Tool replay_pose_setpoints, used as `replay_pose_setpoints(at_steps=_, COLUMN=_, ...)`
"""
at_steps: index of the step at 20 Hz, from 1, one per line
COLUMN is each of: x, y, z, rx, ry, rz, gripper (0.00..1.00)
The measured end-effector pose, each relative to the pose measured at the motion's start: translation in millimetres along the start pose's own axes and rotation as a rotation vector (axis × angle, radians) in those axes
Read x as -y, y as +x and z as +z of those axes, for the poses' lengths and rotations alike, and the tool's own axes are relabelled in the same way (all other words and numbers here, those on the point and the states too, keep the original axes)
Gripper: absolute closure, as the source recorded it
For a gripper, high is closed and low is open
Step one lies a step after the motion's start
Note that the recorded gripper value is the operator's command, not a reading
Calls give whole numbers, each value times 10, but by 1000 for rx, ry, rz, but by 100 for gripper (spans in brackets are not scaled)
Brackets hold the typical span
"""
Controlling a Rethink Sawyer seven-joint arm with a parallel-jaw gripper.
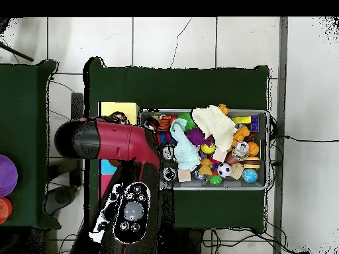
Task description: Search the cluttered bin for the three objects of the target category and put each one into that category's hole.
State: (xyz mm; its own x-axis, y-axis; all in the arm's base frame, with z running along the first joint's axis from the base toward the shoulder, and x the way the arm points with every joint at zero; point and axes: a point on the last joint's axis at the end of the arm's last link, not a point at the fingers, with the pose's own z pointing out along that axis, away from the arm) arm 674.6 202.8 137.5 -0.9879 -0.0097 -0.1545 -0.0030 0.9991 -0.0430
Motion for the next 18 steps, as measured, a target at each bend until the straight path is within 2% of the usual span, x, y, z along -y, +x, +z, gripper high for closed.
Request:
replay_pose_setpoints(at_steps=6, x=2, y=-100, z=-288, rx=28, ry=-12, rz=5, gripper=100)
replay_pose_setpoints(at_steps=10, x=78, y=-146, z=-453, rx=24, ry=-19, rz=18, gripper=100)
replay_pose_setpoints(at_steps=13, x=343, y=-216, z=-665, rx=-1, ry=-28, rz=58, gripper=100)
replay_pose_setpoints(at_steps=18, x=721, y=-318, z=-836, rx=10, ry=-26, rz=112, gripper=100)
